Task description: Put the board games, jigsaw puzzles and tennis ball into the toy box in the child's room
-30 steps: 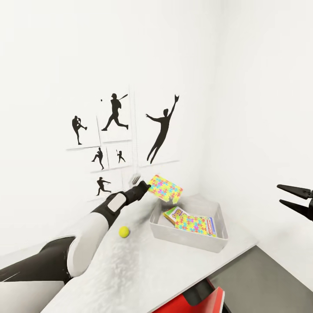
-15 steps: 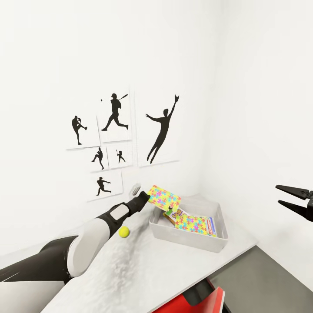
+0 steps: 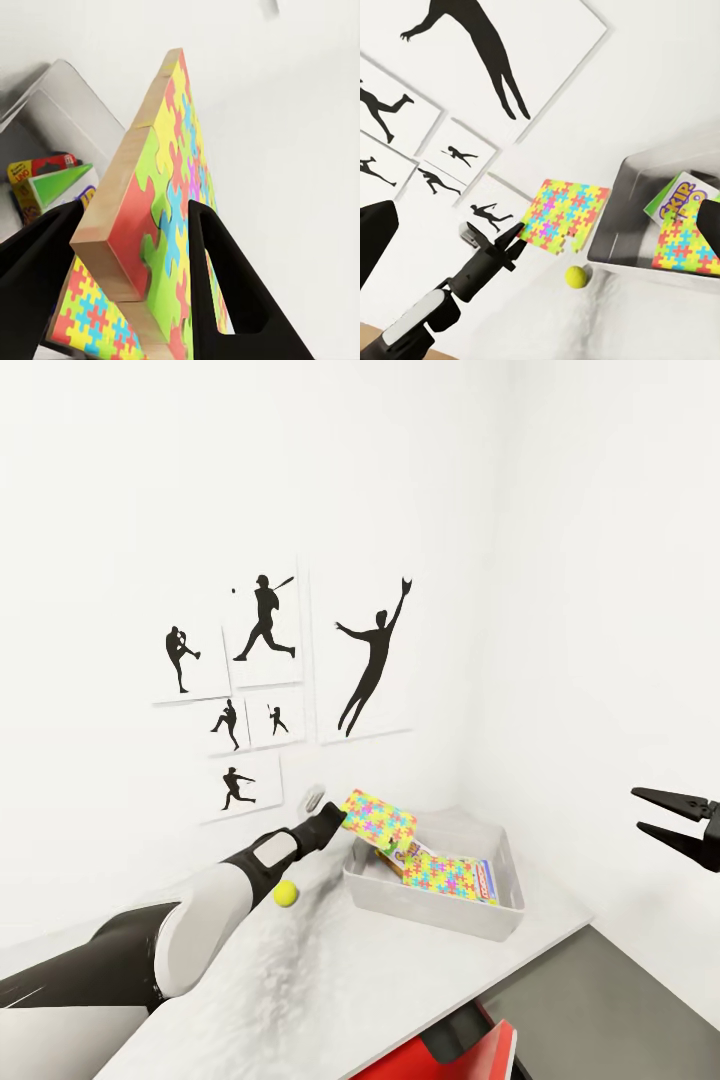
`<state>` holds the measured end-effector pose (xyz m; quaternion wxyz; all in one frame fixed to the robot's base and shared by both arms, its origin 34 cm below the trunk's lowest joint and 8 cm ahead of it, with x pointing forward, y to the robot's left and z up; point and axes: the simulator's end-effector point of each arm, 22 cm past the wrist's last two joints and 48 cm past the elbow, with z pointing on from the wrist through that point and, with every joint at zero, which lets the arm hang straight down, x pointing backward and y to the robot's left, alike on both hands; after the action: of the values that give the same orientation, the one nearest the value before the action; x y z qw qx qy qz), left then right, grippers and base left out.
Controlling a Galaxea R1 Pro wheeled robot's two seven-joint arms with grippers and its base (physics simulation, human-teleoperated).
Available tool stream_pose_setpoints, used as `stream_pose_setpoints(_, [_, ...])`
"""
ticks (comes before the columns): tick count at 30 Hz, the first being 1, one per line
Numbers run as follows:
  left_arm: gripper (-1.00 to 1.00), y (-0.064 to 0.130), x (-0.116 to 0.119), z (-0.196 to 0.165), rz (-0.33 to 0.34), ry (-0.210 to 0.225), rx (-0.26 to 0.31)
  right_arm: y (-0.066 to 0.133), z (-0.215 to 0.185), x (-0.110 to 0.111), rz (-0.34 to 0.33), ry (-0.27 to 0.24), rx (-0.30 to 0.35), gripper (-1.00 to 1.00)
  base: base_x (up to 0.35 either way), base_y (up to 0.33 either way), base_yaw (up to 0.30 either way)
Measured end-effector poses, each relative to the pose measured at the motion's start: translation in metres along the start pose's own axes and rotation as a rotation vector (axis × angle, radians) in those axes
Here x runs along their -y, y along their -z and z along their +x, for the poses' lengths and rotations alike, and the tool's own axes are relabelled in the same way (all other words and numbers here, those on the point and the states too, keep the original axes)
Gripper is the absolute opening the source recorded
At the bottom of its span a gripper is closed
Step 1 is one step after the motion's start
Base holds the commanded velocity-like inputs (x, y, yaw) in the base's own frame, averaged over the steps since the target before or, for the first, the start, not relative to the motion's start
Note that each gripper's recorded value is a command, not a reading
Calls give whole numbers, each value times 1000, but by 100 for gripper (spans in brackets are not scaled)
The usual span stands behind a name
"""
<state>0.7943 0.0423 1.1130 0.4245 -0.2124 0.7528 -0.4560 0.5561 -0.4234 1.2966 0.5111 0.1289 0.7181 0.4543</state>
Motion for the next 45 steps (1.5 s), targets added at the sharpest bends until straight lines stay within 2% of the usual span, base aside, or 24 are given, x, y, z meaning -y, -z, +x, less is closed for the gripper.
stream_pose_setpoints(27, [-100, -1, 4, 14, 17, 24, -75, -2, 0, 2, 3, -3, -1, 100, 0, 0, 0])
stream_pose_setpoints(33, [-100, -3, -2, 16, 12, 29, -77, -27, 40, 13, 20, -23, -109, 100, 0, 0, 2])
stream_pose_setpoints(36, [-100, -5, -5, 17, 8, 32, -79, -45, 70, 16, 0, -66, -156, 100, 0, 0, 39])
stream_pose_setpoints(39, [-100, -6, -7, 19, 6, 35, -83, -67, 99, 11, -58, -140, -171, 100, 0, 0, 56])
stream_pose_setpoints(42, [-100, -7, -9, 20, 5, 37, -86, -73, 104, 8, -77, -156, -172, 100, 0, 0, 60])
stream_pose_setpoints(45, [-100, -8, -12, 21, 3, 40, -88, -82, 92, -5, -109, -140, -154, 100, 0, 0, 61])
